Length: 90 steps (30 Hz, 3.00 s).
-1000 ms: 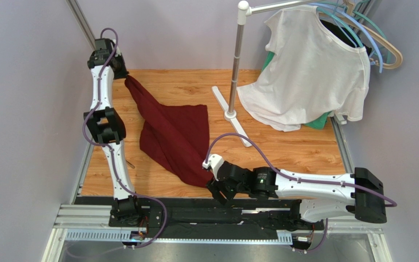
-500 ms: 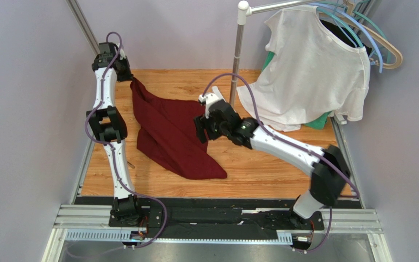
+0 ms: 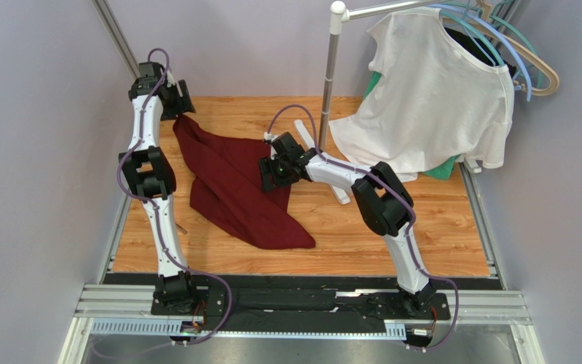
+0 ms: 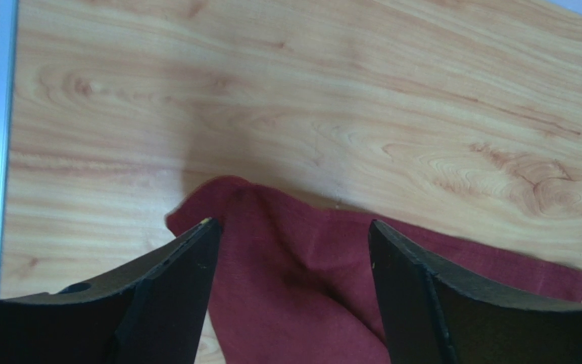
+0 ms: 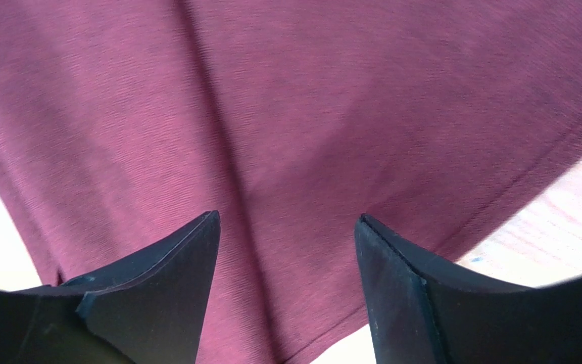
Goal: Fold the napkin, place the utensils inside, and roll it up
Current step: Flatten out the napkin at the center of the board.
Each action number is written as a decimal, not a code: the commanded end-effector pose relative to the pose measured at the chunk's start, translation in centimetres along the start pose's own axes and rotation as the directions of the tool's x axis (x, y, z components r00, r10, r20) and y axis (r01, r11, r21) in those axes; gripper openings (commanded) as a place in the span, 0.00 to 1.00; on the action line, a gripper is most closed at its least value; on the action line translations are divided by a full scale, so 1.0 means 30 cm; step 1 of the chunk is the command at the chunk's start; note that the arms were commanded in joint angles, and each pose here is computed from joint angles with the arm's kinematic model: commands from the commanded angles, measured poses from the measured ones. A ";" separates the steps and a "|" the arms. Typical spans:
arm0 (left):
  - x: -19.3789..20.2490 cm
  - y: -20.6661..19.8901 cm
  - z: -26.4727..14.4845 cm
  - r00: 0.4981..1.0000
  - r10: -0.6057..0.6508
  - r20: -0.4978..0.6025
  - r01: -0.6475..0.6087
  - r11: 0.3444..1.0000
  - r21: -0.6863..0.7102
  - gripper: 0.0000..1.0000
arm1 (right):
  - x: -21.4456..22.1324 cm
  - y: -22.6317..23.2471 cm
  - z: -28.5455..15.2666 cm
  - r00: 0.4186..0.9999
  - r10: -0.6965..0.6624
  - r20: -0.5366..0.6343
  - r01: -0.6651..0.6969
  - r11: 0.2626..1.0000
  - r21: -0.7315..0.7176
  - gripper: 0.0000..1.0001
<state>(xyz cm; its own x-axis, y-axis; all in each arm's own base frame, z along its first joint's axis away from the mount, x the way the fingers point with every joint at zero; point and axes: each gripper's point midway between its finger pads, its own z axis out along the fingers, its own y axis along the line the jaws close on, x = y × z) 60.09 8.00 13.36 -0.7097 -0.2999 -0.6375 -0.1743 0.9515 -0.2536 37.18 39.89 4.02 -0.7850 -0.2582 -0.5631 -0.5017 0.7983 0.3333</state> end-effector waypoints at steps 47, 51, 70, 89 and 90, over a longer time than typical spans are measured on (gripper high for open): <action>0.856 -0.001 -0.349 0.958 -0.222 -0.179 0.195 0.968 -0.156 0.00 | -0.048 -0.148 -0.090 0.999 0.035 0.027 -0.039 0.986 0.164 0.65; 0.870 0.032 -0.441 0.966 -0.227 -0.126 0.197 0.957 -0.213 0.00 | -0.026 -0.205 -0.065 0.998 0.064 -0.002 -0.062 0.976 0.207 0.65; 0.899 0.033 -0.934 0.919 -0.337 0.204 0.371 0.913 -0.167 0.36 | -0.032 -0.343 -0.044 0.993 0.114 -0.042 -0.097 0.952 0.290 0.65; 0.776 -0.142 -0.846 0.954 -0.268 0.138 0.267 0.963 0.027 0.91 | 0.001 -0.062 -0.389 0.997 -0.010 0.072 0.003 0.995 0.104 0.65; 0.793 -0.180 -0.814 0.967 -0.236 0.096 0.232 0.971 0.049 0.90 | 0.053 -0.063 -0.416 0.998 -0.004 0.061 -0.002 0.995 0.102 0.65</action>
<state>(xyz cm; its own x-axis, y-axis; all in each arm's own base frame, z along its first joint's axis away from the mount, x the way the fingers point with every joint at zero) 24.73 0.80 18.54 -0.5102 -0.5649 -0.6486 -0.4274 0.8209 -0.3787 34.96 31.50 9.73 -0.7796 -0.2569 -0.5711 -0.4480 0.8660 0.2221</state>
